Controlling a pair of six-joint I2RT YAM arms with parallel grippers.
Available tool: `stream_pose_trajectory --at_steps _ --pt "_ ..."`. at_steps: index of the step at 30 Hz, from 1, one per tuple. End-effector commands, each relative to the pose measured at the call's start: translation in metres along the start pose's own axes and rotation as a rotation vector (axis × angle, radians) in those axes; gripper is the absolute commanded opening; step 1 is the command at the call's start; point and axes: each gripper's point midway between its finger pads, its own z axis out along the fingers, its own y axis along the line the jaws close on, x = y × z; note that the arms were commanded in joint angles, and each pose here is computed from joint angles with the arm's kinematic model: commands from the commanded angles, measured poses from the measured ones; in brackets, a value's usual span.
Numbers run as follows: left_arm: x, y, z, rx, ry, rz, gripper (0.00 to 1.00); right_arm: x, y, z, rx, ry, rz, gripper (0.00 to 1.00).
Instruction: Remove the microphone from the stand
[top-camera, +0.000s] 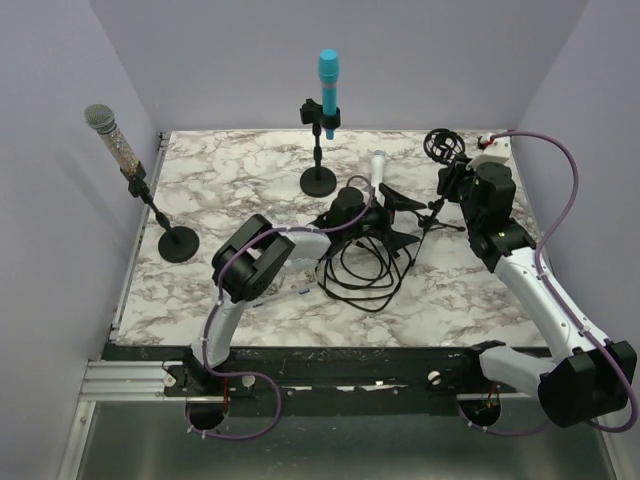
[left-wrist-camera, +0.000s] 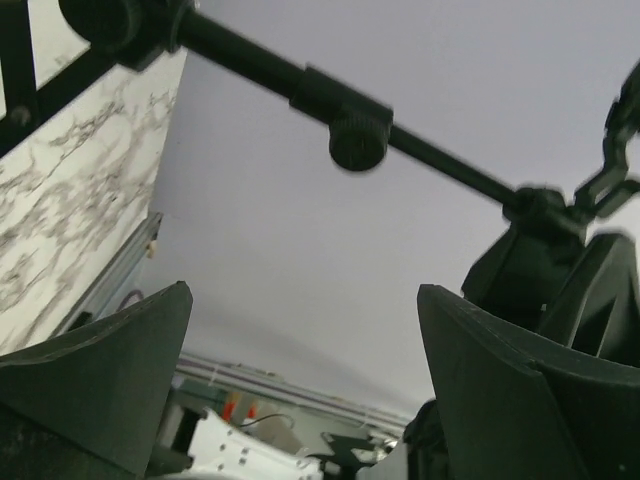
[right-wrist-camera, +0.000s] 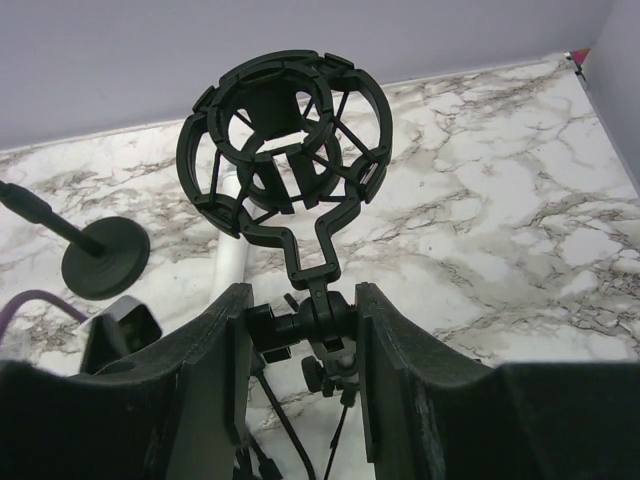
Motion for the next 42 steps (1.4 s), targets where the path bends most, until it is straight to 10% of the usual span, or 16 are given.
stream_pose_trajectory --at_steps 1,26,42 --pt "0.040 -0.020 -0.038 0.036 0.052 0.242 0.99 0.038 -0.011 0.000 0.054 0.117 0.032 0.01" --pt "0.114 -0.169 -0.205 -0.031 -0.178 1.206 0.99 0.151 -0.033 -0.008 0.192 0.501 -0.053 0.01" --pt "0.105 -0.184 -0.259 -0.140 -0.273 1.478 0.99 0.102 -0.067 0.019 0.453 0.278 -0.039 0.01"
